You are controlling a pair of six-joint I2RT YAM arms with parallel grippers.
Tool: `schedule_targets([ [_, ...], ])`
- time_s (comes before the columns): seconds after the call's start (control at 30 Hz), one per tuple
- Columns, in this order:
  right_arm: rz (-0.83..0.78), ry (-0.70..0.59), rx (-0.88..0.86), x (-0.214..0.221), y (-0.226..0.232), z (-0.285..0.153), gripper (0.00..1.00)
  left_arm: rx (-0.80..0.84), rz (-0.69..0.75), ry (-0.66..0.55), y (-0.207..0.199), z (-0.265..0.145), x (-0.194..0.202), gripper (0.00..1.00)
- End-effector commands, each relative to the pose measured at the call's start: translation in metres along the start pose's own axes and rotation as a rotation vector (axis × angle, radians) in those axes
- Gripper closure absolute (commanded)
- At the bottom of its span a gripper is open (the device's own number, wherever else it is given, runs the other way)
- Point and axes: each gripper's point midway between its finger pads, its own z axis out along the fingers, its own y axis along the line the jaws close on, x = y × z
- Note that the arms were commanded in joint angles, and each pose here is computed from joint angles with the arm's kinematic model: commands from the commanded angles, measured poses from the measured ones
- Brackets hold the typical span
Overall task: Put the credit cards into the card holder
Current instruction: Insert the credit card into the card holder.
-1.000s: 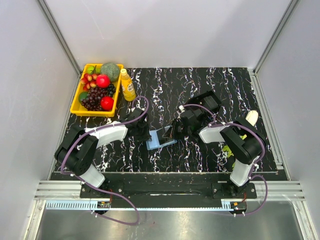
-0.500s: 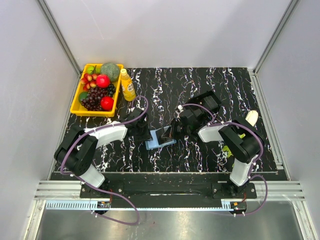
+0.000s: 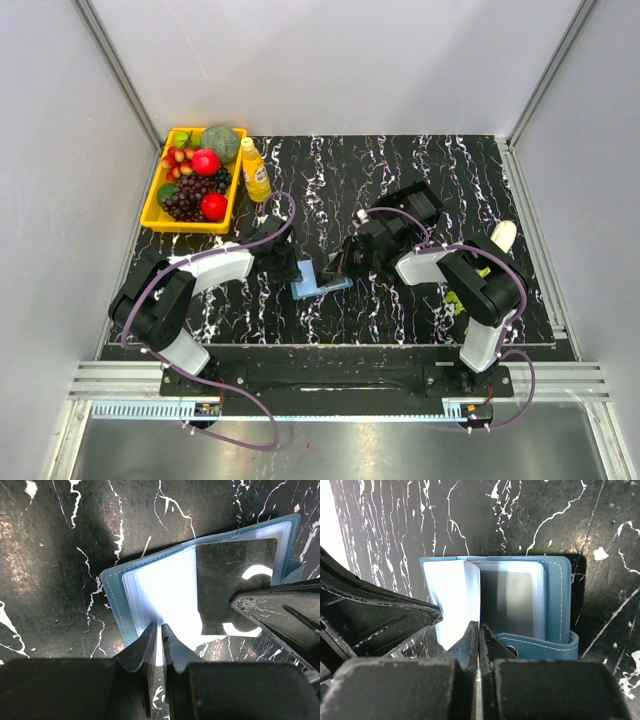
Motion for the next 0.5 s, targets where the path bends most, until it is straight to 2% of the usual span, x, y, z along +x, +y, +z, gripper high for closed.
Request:
schedule_targets([
  [0.0, -0.014, 0.04, 0.092, 0.016, -0.029, 0.007, 1.0, -0.171, 0.008, 0.093, 0.05, 0.016, 0.033, 0.87],
  [0.13, -0.032, 0.096, 0.09, 0.032, -0.033, 0.005, 1.0, -0.166, 0.005, 0.087, 0.048, 0.017, 0.032, 0.86],
  [0.47, -0.072, 0.14, 0.073, 0.044, -0.027, -0.004, 1.0, -0.156, -0.02, 0.076, 0.047, 0.021, 0.03, 0.87],
])
